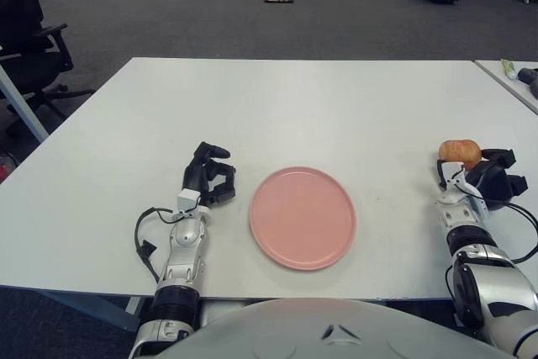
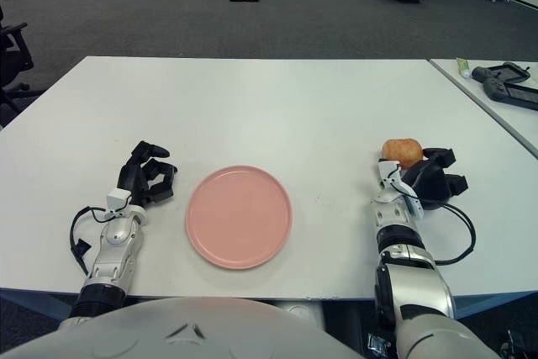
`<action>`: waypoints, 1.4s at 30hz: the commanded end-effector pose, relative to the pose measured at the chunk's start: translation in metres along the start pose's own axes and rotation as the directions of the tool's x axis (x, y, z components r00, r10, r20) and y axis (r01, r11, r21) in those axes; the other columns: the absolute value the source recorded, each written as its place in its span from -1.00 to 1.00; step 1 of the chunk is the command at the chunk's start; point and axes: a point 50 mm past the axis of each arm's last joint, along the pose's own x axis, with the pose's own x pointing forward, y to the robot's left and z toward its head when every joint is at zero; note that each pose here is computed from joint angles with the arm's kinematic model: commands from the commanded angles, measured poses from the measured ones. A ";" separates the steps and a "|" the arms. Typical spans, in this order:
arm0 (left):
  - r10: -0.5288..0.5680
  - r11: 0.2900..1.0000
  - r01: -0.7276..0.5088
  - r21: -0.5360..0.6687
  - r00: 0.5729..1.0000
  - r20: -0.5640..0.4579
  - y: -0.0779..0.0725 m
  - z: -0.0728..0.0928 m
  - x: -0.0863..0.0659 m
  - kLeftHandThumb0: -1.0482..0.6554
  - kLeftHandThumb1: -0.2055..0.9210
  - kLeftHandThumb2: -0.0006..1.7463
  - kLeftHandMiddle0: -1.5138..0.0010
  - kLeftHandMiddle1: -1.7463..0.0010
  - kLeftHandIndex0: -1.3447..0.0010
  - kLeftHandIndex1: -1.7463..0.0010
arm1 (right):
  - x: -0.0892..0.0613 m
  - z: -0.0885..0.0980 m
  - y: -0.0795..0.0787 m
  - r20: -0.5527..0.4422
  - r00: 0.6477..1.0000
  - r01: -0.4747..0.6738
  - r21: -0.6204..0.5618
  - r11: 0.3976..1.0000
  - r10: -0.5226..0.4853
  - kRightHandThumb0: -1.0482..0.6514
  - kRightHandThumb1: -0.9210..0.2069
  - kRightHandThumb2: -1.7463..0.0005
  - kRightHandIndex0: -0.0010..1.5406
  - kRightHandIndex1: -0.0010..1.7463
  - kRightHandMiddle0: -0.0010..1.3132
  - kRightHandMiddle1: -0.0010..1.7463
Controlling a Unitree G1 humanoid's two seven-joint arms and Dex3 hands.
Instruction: Put the apple into the plate.
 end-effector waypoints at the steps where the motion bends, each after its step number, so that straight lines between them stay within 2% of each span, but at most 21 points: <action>1: 0.011 1.000 -0.010 0.010 0.994 -0.112 0.004 -0.019 -0.009 0.22 0.06 0.31 0.15 -0.66 0.36 -1.00 | 0.000 0.003 0.000 0.019 1.000 0.012 0.030 0.999 -0.013 -0.32 0.05 -0.49 0.56 1.00 -0.09 1.00; 7: 0.007 1.000 -0.005 0.016 0.994 -0.106 0.004 -0.019 -0.009 0.22 0.06 0.31 0.15 -0.65 0.37 -1.00 | -0.005 0.006 0.002 0.047 0.999 0.013 0.094 0.995 -0.018 -0.31 0.01 -0.46 0.58 1.00 -0.12 1.00; 19: 0.005 1.000 -0.002 0.024 0.995 -0.102 0.004 -0.020 -0.009 0.22 0.05 0.31 0.13 -0.65 0.38 -1.00 | -0.021 0.021 0.003 0.166 0.986 -0.017 0.262 0.965 -0.027 -0.31 -0.01 -0.44 0.61 1.00 -0.13 1.00; 31: 0.001 1.000 0.001 0.021 0.994 -0.108 0.003 -0.020 -0.009 0.22 0.05 0.32 0.13 -0.67 0.39 -1.00 | -0.032 0.037 0.001 0.223 0.973 -0.030 0.384 0.923 -0.061 -0.35 0.15 -0.57 0.64 1.00 -0.02 1.00; 42: 0.003 1.000 -0.002 0.006 0.994 -0.106 0.002 -0.020 -0.009 0.22 0.08 0.29 0.16 -0.65 0.38 -1.00 | -0.054 0.056 -0.002 0.339 0.936 -0.085 0.479 0.874 -0.095 -0.35 0.18 -0.59 0.63 1.00 0.00 1.00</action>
